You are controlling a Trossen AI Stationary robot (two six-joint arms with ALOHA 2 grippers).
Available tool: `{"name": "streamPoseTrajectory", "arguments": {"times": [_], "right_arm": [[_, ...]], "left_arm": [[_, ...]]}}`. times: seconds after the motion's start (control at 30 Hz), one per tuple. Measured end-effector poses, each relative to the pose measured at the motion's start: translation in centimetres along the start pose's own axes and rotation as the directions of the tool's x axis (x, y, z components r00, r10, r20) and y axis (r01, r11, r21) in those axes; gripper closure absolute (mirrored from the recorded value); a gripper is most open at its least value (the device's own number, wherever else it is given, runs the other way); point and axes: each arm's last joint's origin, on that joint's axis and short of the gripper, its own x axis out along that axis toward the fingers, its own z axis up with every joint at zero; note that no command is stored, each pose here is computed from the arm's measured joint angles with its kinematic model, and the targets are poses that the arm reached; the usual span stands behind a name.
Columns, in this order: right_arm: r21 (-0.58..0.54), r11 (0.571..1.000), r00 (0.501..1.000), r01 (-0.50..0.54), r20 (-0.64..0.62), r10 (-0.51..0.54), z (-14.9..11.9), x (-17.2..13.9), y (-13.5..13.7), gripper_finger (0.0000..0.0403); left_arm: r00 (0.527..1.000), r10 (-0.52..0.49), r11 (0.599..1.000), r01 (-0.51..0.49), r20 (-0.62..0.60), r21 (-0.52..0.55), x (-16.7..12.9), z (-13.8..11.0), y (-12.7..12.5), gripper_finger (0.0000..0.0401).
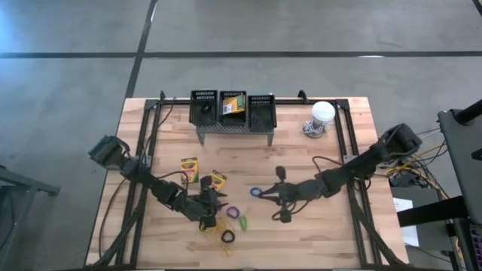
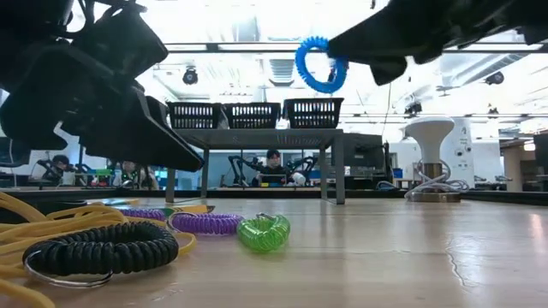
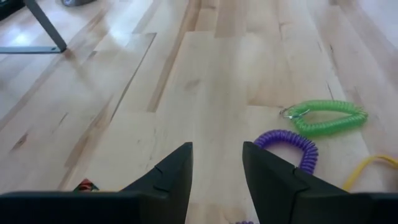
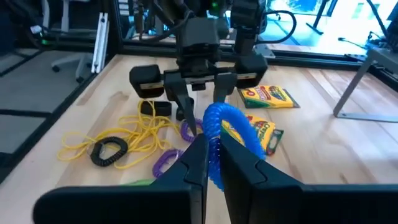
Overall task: Pick & Place Office Desk Supplies
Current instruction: Put the blue spring keychain into the left black bin on the shelf
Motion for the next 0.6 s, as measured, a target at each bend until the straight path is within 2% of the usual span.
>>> {"name": "streamPoseTrajectory", "arguments": {"times": [0.1,0.23,0.33,0.43,0.53,0.6], "right_arm": [[0.006,1.0,1.0,-0.004,0.0,0.004,-0.3,-0.8,-0.2,0.038],[0.009,1.0,1.0,-0.01,0.002,0.01,-1.4,-1.2,-0.5,0.038],[0.01,1.0,0.999,-0.021,0.025,0.02,-1.7,-1.3,-0.5,0.038],[0.005,0.998,0.997,-0.058,0.049,0.057,-1.6,-1.3,-0.4,0.038],[0.009,0.998,0.995,-0.069,0.074,0.068,-1.4,-1.3,-0.4,0.038],[0.011,0.998,0.995,-0.069,0.076,0.068,-1.3,-1.3,-0.4,0.038]], "left_arm": [[0.999,-0.01,1.0,0.01,0.037,-0.007,0.0,0.4,-0.1,0.0259],[0.973,-0.047,0.999,0.046,0.225,0.011,-0.1,2.6,-0.4,0.0259],[0.933,-0.123,0.987,0.078,0.339,0.141,-0.1,4.2,-0.2,0.0259],[0.898,-0.208,0.95,0.09,0.388,0.299,0.7,6.3,-0.1,0.0257],[0.878,-0.268,0.92,0.112,0.396,0.376,2.1,8.1,-0.1,0.0244],[0.89,-0.268,0.912,0.111,0.369,0.394,3.2,8.9,0.0,0.0227]]}}
